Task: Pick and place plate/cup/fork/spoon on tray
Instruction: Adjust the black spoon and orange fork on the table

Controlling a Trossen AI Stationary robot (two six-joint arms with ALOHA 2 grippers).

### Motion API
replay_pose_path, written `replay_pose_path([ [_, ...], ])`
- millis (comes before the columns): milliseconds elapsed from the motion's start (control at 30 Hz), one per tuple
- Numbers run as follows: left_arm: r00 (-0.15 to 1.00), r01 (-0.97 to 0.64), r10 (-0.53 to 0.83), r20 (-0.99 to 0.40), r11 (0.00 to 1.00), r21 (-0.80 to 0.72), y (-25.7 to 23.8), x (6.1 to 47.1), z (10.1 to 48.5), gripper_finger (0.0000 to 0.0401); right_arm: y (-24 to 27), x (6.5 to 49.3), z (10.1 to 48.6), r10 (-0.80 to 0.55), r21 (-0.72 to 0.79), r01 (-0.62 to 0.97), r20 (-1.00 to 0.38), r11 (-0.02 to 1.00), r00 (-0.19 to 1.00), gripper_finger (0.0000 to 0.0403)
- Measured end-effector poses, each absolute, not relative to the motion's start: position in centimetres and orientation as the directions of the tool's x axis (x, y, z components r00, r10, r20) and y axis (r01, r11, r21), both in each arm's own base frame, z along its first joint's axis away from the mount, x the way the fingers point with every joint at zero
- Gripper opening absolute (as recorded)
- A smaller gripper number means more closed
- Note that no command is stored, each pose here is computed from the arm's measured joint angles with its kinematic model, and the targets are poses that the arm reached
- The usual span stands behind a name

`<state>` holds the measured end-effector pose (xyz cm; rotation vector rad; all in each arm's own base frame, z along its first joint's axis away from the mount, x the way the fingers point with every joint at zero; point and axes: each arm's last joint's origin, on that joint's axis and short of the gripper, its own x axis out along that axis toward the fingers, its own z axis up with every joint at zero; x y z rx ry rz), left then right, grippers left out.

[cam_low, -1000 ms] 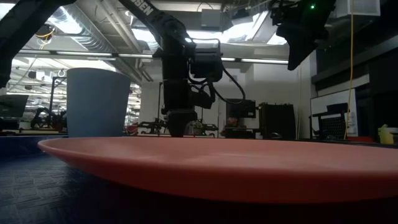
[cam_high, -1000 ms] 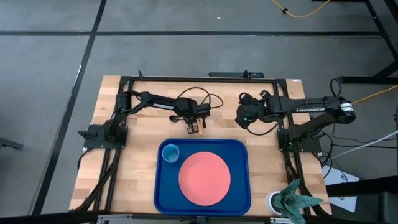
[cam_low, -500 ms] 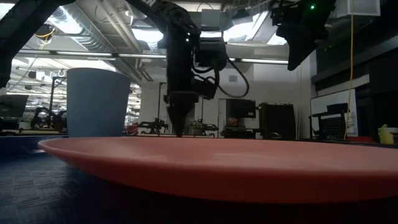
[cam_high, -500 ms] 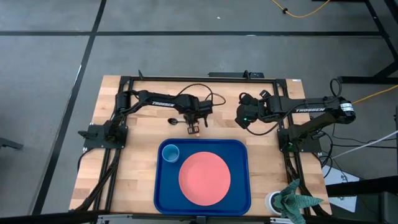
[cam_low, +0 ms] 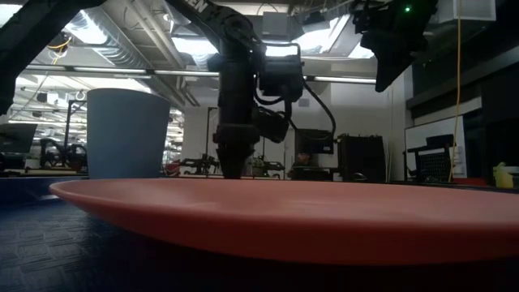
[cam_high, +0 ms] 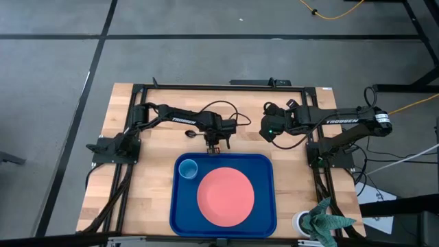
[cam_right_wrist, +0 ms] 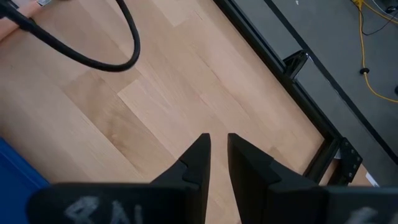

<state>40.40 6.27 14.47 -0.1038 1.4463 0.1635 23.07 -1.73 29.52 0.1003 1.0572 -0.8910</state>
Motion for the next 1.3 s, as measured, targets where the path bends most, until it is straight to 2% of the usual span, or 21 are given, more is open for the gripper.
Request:
replay_pose_path([
  [233,0.162,-0.177,0.068,-0.984,0.983,0.039,6.5,41.0,14.6,0.0000,-1.7,23.1,29.5,-0.587,-0.329,0.677,-0.787,0.658,0.188,0.0060],
  [367,0.362,-0.197,0.127,-0.924,0.979,0.058,7.3,43.1,15.7,0.0000,-1.7,23.1,29.5,-0.587,-0.327,0.679,-0.787,0.657,0.189,0.0060],
  [467,0.446,-0.188,0.116,-0.888,0.982,0.034,7.5,43.9,16.2,0.0000,-1.7,23.1,29.5,-0.587,-0.327,0.679,-0.787,0.657,0.189,0.0060],
  [567,0.397,-0.179,0.115,-0.911,0.983,0.046,7.3,43.6,17.0,0.0000,-1.7,23.1,29.5,-0.587,-0.328,0.678,-0.788,0.657,0.188,0.0060],
  [767,0.154,-0.186,0.187,-0.970,0.970,0.158,7.3,41.5,16.7,0.0000,-1.7,23.1,29.5,-0.587,-0.330,0.677,-0.788,0.658,0.187,0.0060],
  [900,0.069,-0.204,0.180,-0.981,0.965,0.163,7.7,40.7,16.6,0.0000,-1.7,23.1,29.5,-0.587,-0.330,0.677,-0.788,0.658,0.187,0.0060],
  [1000,0.078,-0.216,0.184,-0.980,0.963,0.163,8.1,40.7,16.6,0.0000,-1.7,23.1,29.5,-0.587,-0.330,0.677,-0.788,0.658,0.187,0.0060],
  [1133,0.145,-0.228,0.195,-0.970,0.961,0.159,9.0,41.2,16.7,0.0000,-1.7,23.1,29.5,-0.587,-0.330,0.677,-0.788,0.658,0.187,0.0060],
  [1300,0.264,-0.224,0.100,-0.959,0.974,0.040,9.9,42.0,16.9,0.0000,-1.7,23.0,29.5,-0.587,-0.330,0.677,-0.788,0.658,0.186,0.0060],
])
